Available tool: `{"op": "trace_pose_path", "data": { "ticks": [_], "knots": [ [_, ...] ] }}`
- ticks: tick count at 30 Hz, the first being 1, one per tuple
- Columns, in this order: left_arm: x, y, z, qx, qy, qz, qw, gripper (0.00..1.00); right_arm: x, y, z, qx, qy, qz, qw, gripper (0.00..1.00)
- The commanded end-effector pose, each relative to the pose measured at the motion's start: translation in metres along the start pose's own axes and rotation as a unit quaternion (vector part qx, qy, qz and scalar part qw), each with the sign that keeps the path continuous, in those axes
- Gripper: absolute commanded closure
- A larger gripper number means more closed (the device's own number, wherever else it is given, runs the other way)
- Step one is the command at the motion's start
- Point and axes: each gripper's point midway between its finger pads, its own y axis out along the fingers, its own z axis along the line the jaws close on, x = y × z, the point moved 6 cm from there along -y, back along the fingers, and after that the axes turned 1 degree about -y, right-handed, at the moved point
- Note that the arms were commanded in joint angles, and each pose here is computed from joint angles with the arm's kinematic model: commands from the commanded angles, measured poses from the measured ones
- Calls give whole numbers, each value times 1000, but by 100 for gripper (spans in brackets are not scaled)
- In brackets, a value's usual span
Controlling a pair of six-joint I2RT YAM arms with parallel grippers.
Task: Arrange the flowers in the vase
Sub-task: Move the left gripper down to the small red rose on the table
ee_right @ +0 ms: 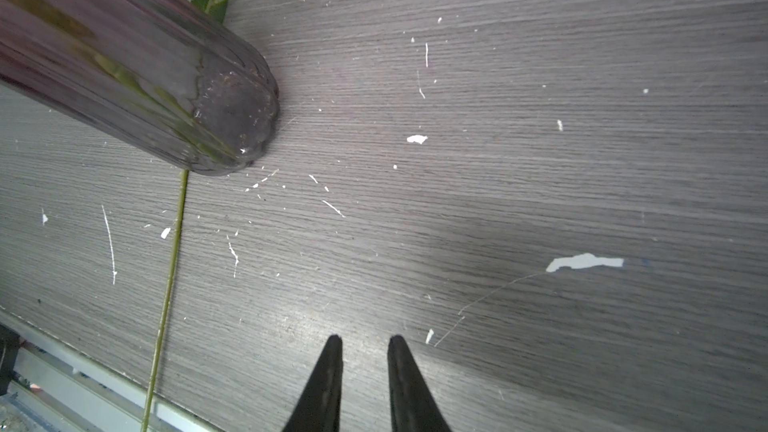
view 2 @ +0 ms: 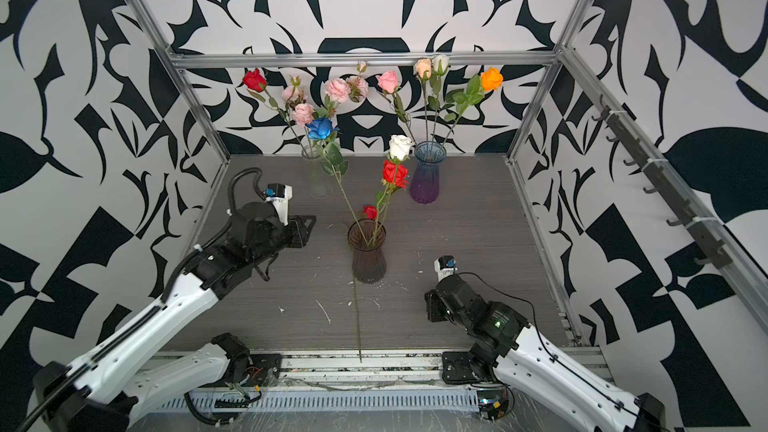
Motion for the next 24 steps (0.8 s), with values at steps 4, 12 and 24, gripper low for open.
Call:
{"op": "trace_pose_path", "data": {
  "ticks": [4, 12, 24],
  "knots": [
    [-49, 63, 12, -26, -66, 168, 983, 65, 8, -4, 4, 6, 1, -19, 1000, 76],
    [-83, 127, 7, -78, -127, 268, 952, 77, 8, -4, 4, 4, 1, -17, 1000, 76],
    [-111, 169, 15, -101, -209, 275, 933, 78, 7, -6, 3, 6, 3, -21, 1000, 76]
  ]
}}
